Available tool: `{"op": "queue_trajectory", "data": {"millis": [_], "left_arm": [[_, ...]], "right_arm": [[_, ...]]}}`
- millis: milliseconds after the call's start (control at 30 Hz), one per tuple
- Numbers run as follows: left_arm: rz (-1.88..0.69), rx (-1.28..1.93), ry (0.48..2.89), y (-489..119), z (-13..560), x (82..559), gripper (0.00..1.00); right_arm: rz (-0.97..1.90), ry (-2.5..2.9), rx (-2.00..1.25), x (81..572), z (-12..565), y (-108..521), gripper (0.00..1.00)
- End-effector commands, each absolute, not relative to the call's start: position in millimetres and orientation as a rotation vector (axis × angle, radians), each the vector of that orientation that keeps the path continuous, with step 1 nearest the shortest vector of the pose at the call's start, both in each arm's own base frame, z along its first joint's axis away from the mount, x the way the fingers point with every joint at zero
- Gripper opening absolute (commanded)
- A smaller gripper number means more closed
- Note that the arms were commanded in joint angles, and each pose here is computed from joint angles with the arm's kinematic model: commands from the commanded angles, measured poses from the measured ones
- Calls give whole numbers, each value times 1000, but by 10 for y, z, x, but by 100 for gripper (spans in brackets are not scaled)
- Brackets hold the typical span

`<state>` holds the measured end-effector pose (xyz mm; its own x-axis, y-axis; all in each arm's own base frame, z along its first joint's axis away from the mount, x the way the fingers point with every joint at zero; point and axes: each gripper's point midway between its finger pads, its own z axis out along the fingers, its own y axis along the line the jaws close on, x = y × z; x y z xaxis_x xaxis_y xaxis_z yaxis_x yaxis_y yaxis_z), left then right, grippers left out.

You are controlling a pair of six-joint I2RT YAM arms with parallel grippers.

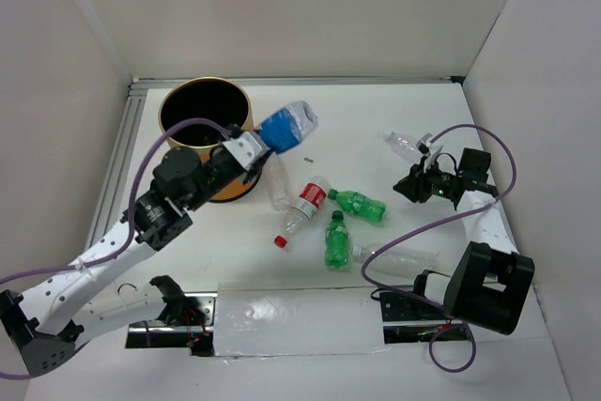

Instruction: Put the plastic bottles in the bin

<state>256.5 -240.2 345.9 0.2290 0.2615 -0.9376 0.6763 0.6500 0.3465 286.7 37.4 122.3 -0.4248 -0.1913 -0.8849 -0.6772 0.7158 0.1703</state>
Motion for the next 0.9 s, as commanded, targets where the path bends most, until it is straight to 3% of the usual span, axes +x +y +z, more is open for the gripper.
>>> {"op": "queue_trajectory", "data": {"millis": [0, 200, 367, 433, 467, 533, 567, 633, 867], "left_arm": [[-309, 659, 1178, -2146, 4246, 2765, 0], [-179, 421, 1110, -1540, 4598, 3213, 0], [-126, 332, 1151, -1262, 4497, 3546, 0], [-73, 297, 1228, -1109, 4222, 3755, 0], [-49, 274, 1283, -984, 4007, 3881, 2], [-45, 235, 1311, -868, 3887, 3944, 24], [-54, 213, 1338, -833, 3786, 3993, 53], [-44, 207, 1341, -775, 3790, 4032, 79], [-118, 281, 1279, -975, 4216, 3822, 95]], "right_arm": [[662, 1959, -678, 2851, 1241, 396, 33], [662, 1959, -678, 2851, 1241, 396, 33], [662, 1959, -678, 2851, 1241, 396, 34], [662, 1959, -678, 2851, 1241, 396, 48], [653, 1966, -676, 2854, 1231, 384, 71], [652, 1967, -684, 2843, 1222, 386, 94], [647, 1963, -696, 2846, 1243, 382, 100], [666, 1963, -721, 2813, 1225, 403, 100], [678, 2031, -834, 2875, 1104, 505, 100]]}}
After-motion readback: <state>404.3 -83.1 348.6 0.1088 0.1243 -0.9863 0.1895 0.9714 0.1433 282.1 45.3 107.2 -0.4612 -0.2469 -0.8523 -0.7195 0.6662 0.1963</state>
